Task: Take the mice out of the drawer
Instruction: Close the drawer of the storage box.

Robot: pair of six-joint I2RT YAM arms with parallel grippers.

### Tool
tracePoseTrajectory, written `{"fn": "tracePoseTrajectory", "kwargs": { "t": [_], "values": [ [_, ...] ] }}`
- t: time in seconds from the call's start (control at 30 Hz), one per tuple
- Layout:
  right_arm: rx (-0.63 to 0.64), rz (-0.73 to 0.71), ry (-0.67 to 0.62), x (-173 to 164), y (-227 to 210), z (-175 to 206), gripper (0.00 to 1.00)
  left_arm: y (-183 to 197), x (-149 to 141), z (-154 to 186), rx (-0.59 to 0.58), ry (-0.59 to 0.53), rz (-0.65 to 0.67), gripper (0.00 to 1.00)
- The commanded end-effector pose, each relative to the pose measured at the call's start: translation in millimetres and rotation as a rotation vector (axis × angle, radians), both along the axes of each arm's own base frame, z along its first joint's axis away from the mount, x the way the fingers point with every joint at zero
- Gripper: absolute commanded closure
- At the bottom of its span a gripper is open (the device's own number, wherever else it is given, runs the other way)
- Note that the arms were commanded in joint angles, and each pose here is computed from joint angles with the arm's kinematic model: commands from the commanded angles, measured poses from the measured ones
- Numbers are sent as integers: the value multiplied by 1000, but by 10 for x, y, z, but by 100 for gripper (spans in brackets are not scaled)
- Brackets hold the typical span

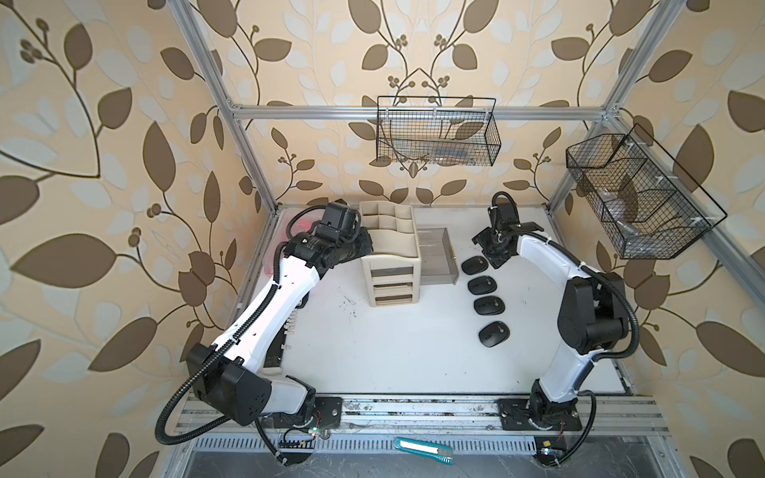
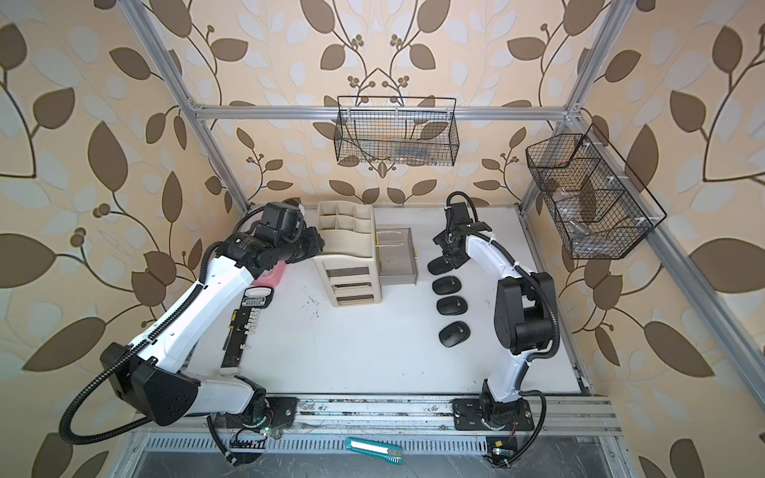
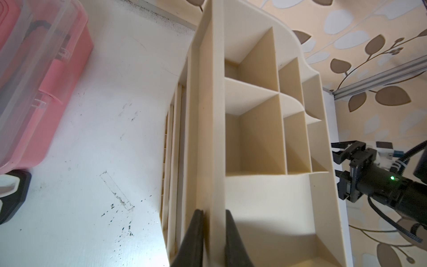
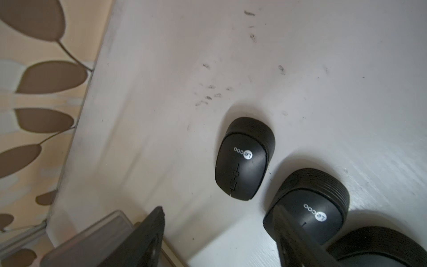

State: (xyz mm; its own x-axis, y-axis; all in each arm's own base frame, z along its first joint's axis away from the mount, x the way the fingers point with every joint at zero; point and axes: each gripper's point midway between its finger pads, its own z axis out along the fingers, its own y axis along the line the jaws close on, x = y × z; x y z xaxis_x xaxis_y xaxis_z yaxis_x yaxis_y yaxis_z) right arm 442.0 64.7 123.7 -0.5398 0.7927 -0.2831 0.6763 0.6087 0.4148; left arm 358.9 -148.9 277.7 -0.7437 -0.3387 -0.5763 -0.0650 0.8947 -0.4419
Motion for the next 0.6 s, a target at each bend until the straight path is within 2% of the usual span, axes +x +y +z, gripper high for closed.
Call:
{"fn": "tracePoseTrajectory", "kwargs": {
  "t": [0.0,0.17,0.33,0.57],
  "values": [
    [-46,184,-34,-142,87,3,25,-39,-61,-13,-8,49,-69,86],
    [-43,305,-114,-309,175,16,24,-82,-68,-29,-3,62,-113,87],
    [16,439,-174,-374,452,-15,26,-120,-66,-55,-6,73,-136,88],
    [5,599,-260,-390,871,166,26,-139,-103,-76,6,81,-171,89]
  ]
}}
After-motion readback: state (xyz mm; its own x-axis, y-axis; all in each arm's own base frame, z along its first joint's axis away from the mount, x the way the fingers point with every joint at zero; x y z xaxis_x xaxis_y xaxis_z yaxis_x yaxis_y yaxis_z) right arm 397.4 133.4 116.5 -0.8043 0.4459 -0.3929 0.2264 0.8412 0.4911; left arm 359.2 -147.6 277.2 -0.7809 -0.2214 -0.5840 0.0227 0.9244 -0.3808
